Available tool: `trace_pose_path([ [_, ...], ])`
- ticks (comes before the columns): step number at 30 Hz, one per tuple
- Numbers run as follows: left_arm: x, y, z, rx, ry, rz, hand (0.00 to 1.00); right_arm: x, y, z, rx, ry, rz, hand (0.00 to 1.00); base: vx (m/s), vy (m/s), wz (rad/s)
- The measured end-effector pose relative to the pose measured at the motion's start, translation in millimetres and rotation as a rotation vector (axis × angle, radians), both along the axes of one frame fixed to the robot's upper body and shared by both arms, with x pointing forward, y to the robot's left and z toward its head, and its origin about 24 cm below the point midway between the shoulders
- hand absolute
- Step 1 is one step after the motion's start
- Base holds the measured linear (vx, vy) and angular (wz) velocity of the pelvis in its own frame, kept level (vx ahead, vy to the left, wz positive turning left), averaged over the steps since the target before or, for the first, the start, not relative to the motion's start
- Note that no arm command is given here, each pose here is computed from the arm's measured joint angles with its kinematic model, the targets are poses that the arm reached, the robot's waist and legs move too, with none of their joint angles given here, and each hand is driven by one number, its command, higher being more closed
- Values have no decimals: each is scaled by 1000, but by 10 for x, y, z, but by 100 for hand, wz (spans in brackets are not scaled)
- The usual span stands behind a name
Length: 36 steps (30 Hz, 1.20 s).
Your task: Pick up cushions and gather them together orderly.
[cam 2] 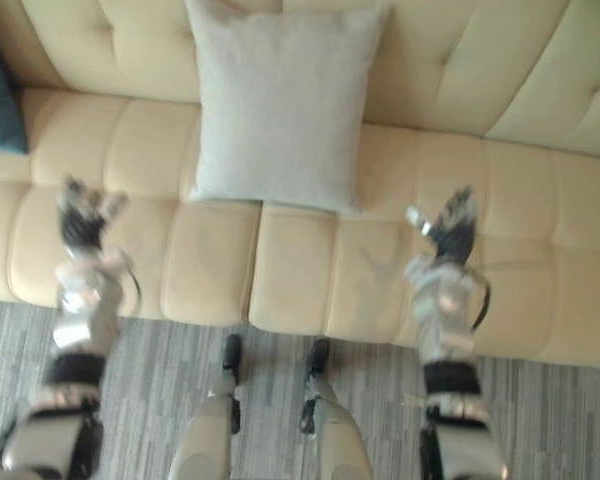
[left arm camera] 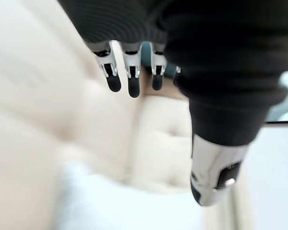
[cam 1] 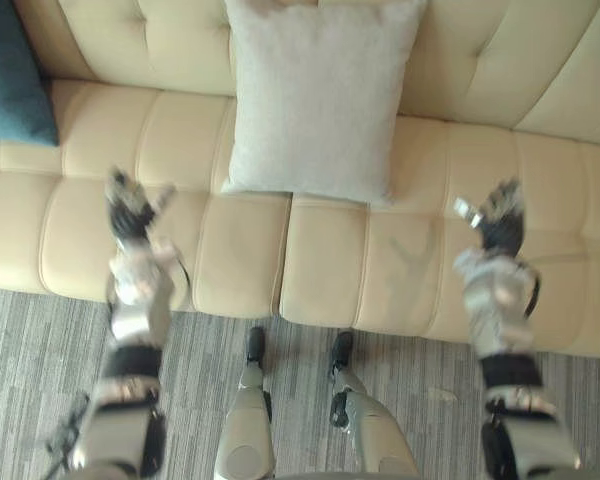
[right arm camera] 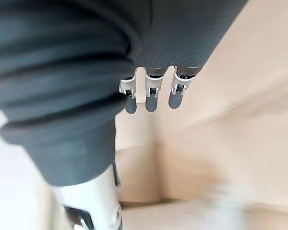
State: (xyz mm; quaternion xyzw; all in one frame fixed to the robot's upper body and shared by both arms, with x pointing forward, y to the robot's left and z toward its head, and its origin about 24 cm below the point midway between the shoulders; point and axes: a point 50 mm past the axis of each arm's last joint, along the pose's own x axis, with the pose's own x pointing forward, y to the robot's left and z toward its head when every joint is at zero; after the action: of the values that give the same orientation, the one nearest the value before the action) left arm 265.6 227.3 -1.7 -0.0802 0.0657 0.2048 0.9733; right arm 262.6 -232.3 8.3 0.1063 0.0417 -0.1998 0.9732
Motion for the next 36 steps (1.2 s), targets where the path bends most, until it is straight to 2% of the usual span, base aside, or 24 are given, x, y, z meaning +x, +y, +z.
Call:
trace_pose_path([
  [4,-605,-145,-742,-28,334,-59,0,-587,154,-733,22,323,35,0,66,34,-13],
  [7,-984,-214,-1097,-70,527,-80,0,-934,184,-1074,16,519,47,0,48,28,-12],
  [16,-1664,-298,-1533,-160,847,-40,0,-1412,118,-1458,121,760,-30,0,34,12,-8],
  [24,-1842,-272,-1589,-178,908,-7,0,-1550,120,-1556,137,848,-40,0,43,14,-22],
  [30,-1678,-279,-1538,-159,858,-6,0,-1354,228,-1519,108,820,31,0,-60,38,-4],
  [33,-1707,-235,-1521,-134,855,-7,0,-1362,290,-1535,120,827,44,0,-28,-66,32],
  [36,-1664,-265,-1513,-140,843,-11,0,-1192,308,-1482,110,789,60,0,-81,-145,-16],
])
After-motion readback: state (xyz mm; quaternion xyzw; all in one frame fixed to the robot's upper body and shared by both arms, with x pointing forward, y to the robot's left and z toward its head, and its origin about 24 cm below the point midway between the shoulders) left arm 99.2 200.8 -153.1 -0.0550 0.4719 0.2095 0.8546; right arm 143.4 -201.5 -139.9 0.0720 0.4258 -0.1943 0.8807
